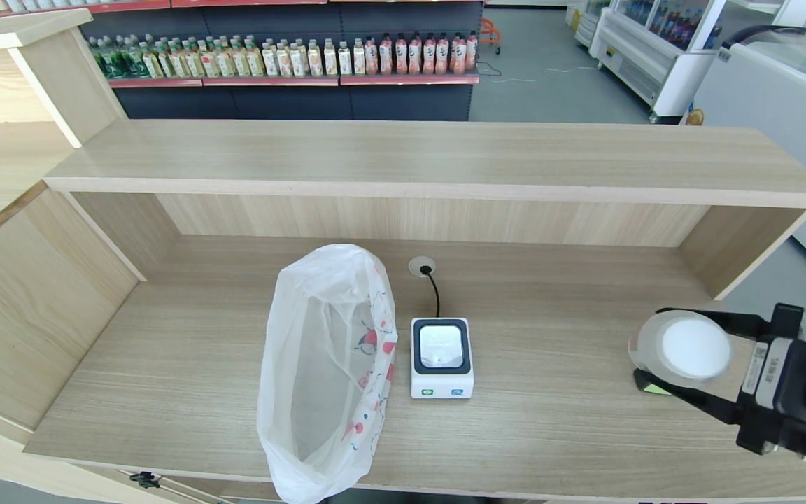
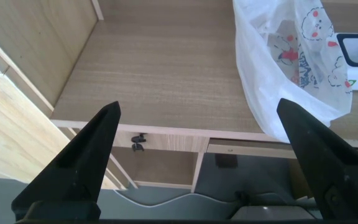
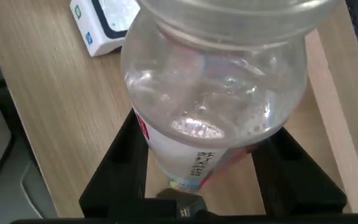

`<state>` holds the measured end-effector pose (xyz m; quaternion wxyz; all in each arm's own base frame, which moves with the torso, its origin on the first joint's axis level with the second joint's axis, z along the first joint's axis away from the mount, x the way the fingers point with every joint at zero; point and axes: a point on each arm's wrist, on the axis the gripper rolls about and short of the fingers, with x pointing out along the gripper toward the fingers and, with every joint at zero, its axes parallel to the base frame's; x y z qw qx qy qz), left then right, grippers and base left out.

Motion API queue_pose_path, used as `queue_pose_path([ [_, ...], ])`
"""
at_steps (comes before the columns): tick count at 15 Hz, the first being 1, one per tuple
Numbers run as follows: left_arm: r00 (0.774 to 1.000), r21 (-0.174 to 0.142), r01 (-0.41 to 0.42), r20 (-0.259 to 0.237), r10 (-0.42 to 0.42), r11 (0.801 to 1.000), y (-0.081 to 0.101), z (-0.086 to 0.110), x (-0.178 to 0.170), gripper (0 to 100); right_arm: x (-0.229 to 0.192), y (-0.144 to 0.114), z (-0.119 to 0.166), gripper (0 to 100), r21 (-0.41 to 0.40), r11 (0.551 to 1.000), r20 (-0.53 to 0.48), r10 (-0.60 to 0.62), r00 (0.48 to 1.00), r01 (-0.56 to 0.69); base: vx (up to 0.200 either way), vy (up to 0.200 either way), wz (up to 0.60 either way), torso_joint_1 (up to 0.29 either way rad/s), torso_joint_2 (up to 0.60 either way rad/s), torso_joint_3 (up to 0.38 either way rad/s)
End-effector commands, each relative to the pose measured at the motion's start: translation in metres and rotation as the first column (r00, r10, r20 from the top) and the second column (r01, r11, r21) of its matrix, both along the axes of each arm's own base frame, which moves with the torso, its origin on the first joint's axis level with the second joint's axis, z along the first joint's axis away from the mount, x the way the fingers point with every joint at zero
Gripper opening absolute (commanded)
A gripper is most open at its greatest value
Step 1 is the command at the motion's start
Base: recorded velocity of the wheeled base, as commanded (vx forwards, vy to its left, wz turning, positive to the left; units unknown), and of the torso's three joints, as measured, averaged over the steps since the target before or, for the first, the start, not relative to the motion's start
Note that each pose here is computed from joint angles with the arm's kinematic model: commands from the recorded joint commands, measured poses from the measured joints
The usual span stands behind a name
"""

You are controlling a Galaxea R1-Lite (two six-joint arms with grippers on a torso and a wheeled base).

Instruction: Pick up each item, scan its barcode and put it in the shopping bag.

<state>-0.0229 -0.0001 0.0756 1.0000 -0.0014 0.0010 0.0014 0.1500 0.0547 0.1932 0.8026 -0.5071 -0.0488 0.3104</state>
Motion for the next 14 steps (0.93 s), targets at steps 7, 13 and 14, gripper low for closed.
queue_pose_path([
  [7,1.000,0.000,0.000,0.000,0.000,1.000,0.000,0.000,0.000,100,-0.011,-0.008,0.009,0,-0.157,0.977,0.169,-0.117,0.979,0.144,0.000,0.000,0.00,0.000,0.00,0.000],
  [13,1.000,0.001,0.000,0.000,0.000,1.000,0.000,0.000,0.000,100,-0.014,-0.006,0.007,0,-0.184,0.973,0.183,-0.107,0.977,0.141,0.000,0.000,0.00,0.000,0.00,0.000],
  [14,1.000,0.001,0.000,0.000,0.000,1.000,0.000,0.000,0.000,100,-0.014,-0.006,0.007,0,-0.184,0.973,0.181,-0.107,0.978,0.141,0.000,0.000,0.00,0.000,0.00,0.000],
])
